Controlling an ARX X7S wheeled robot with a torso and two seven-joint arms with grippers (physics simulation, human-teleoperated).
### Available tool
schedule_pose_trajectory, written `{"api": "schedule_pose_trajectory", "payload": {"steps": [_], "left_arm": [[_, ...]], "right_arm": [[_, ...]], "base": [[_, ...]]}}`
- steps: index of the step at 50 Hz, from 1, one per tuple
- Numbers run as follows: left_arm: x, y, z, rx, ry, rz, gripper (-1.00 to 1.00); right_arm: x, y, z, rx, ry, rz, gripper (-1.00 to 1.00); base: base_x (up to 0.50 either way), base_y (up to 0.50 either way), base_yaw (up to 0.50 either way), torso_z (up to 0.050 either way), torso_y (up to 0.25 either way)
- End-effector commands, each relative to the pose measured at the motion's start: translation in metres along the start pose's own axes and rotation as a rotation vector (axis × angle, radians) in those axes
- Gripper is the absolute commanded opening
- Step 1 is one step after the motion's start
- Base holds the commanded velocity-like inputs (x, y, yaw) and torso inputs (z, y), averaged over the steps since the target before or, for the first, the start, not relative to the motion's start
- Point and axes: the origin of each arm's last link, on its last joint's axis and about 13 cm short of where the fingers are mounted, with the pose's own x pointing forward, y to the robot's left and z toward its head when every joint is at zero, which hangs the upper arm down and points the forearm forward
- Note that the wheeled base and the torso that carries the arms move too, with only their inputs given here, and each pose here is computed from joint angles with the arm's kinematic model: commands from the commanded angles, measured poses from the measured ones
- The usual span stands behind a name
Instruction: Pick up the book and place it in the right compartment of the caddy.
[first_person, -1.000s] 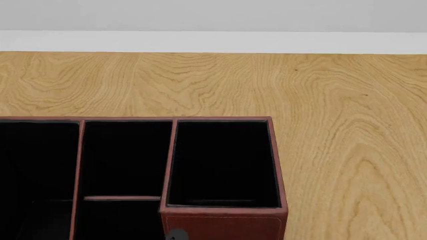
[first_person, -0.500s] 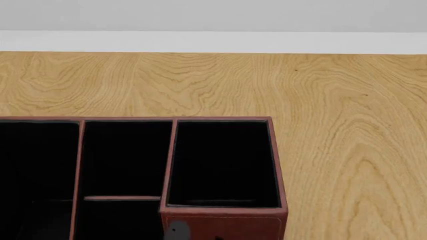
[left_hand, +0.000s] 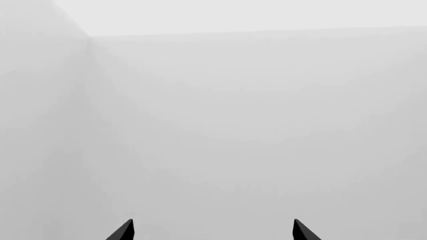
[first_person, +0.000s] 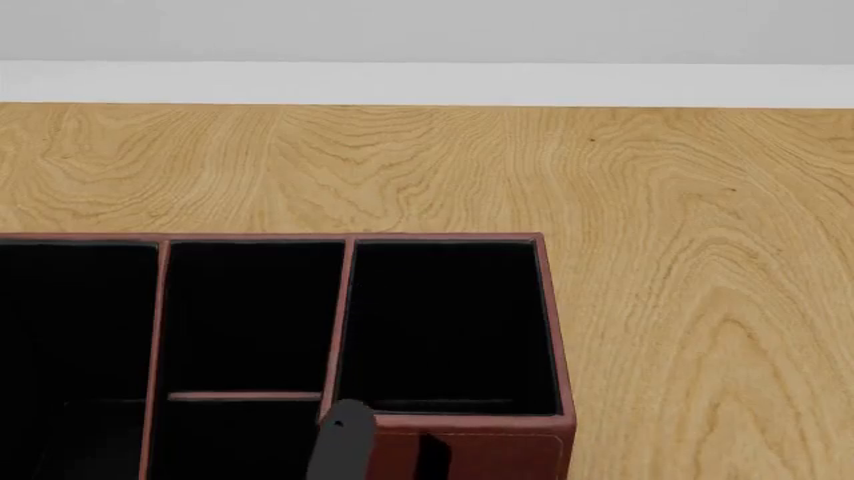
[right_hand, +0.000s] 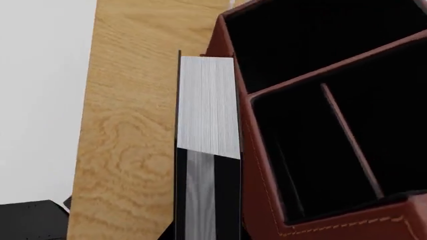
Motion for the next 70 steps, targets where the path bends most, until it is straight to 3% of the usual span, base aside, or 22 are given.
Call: {"api": "schedule_pose_trajectory", "payload": {"steps": [1, 14, 40, 49, 63, 70], "left_arm": [[0.0, 0.0, 0.002, 0.002, -0.005, -0.001, 1.0], [-0.001, 0.0, 0.005, 0.003, -0.011, -0.003, 1.0], [-0.002, 0.001, 0.006, 0.008, -0.013, 0.004, 1.0], [-0.008, 0.016, 0.024, 0.082, -0.041, 0.069, 1.0], [-0.021, 0.025, 0.049, 0.151, -0.071, 0.117, 1.0], [-0.02, 0.024, 0.049, 0.143, -0.077, 0.115, 1.0]], "right_arm": [[-0.024, -0.001, 0.019, -0.064, -0.072, -0.03, -1.0], [-0.046, 0.003, 0.037, -0.058, -0.198, -0.007, -1.0], [-0.08, 0.003, 0.054, -0.083, -0.312, -0.18, -1.0], [-0.085, 0.006, 0.055, -0.08, -0.334, -0.197, -1.0], [-0.112, -0.001, 0.084, -0.121, -0.537, -0.354, -1.0], [-0.131, -0.019, 0.114, -0.145, -0.645, -0.499, -1.0]], "base": [[0.0, 0.0, 0.0, 0.0, 0.0], [0.0, 0.0, 0.0, 0.0, 0.001], [0.0, 0.0, 0.0, 0.0, 0.0], [0.0, 0.0, 0.0, 0.0, 0.001], [0.0, 0.0, 0.0, 0.0, 0.001], [0.0, 0.0, 0.0, 0.0, 0.0]]}}
